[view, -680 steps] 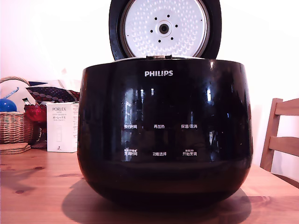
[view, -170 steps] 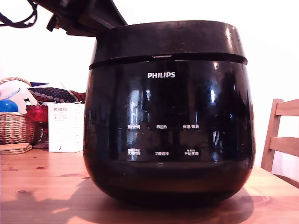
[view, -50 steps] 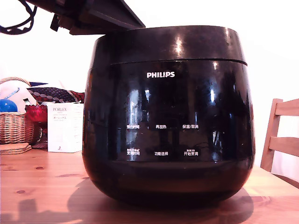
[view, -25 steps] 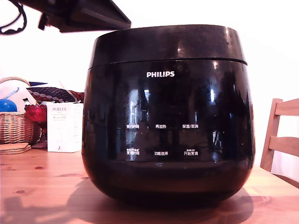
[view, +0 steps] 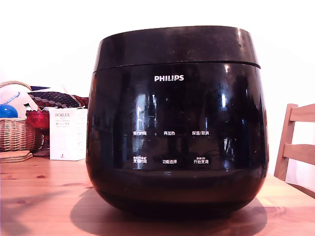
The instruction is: Close the rice cooker by pressing the lid down with medium force
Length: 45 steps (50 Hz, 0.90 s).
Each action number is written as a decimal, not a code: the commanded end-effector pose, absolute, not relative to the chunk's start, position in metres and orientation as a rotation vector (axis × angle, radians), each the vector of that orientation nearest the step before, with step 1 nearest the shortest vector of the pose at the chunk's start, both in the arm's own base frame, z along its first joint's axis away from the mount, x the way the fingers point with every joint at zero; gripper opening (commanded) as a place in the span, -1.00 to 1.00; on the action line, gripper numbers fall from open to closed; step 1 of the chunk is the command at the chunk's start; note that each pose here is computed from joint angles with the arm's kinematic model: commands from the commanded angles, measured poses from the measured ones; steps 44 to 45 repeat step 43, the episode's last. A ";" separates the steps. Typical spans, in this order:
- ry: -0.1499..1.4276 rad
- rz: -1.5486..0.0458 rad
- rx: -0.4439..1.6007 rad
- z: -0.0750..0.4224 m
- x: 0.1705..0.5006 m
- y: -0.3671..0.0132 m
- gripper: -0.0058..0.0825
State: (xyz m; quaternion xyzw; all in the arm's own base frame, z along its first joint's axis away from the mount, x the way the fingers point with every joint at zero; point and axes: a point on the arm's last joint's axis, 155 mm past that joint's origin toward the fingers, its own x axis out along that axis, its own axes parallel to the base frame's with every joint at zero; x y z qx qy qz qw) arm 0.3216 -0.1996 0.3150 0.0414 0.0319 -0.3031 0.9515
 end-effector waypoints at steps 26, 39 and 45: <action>0.126 -0.317 0.118 0.334 0.361 -0.093 -0.92; 0.126 -0.301 0.117 0.335 0.362 -0.087 -0.92; 0.126 -0.301 0.117 0.335 0.362 -0.087 -0.92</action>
